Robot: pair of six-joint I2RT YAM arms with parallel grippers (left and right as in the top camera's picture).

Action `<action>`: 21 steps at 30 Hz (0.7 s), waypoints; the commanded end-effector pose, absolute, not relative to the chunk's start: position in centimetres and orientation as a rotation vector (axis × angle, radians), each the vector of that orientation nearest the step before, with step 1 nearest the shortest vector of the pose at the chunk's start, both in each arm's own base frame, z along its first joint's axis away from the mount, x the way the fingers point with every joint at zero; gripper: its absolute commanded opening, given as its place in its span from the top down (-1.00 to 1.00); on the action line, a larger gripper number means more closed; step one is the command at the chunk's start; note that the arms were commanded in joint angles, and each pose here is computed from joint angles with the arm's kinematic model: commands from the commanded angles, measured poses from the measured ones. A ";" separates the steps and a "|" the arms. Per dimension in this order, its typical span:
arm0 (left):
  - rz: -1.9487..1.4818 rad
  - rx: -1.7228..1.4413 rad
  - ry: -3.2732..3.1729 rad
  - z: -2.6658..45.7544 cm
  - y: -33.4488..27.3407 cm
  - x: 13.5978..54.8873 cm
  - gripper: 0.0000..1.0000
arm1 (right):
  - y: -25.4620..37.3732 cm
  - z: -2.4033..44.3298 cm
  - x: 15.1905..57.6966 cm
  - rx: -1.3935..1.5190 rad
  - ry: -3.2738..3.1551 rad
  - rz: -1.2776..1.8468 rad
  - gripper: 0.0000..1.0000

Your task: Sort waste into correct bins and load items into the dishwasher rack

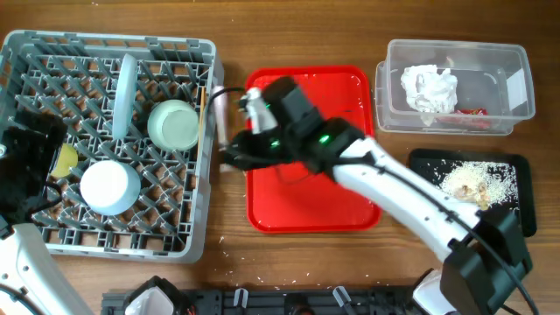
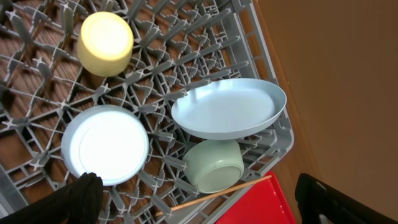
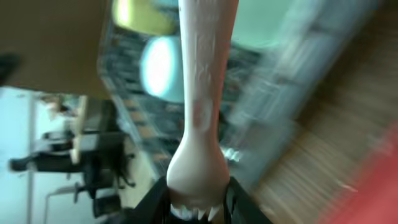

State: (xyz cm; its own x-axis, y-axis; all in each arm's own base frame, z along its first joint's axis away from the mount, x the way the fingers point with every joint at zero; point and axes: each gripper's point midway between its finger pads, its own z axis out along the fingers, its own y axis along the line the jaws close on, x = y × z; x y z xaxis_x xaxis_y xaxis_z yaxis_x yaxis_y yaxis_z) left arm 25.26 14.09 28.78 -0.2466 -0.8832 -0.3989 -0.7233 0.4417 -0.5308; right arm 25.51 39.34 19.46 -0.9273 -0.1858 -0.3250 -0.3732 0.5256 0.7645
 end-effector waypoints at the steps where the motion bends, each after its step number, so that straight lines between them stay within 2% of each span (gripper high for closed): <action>1: -0.311 -1.355 2.025 28.9 14.3 25.3 -1.00 | 44.0 20.4 22.1 -0.396 2.572 1.467 0.68; 4: -0.311 -1.355 2.025 28.9 14.3 25.3 -1.00 | 47.2 18.4 20.9 -0.280 2.588 1.449 0.55; 6: -0.311 -1.355 2.025 28.9 14.3 25.3 -1.00 | 48.8 18.5 20.4 -0.268 2.559 1.514 0.20; 8: -0.311 -1.355 2.025 28.9 14.3 25.3 -1.00 | 50.0 17.7 20.3 -0.251 2.553 1.547 0.04; 10: -0.311 -1.355 2.025 28.9 14.3 25.3 -1.00 | 49.9 17.1 20.3 -0.270 2.562 1.519 -0.64; 13: -0.311 -1.355 2.025 28.9 14.3 25.3 -1.00 | 49.3 18.3 21.0 -0.353 2.491 1.499 -0.78; 15: -0.311 -1.355 2.025 28.9 14.3 25.3 -1.00 | 46.2 20.8 23.7 -0.337 2.418 1.363 -0.84; 18: -0.311 -1.355 2.025 28.9 14.3 25.3 -1.00 | 38.0 24.9 27.3 -0.278 2.349 1.073 -0.96; 21: -0.311 -1.355 2.025 28.9 14.3 25.3 -1.00 | 27.9 27.8 27.9 -0.124 2.350 0.787 -0.99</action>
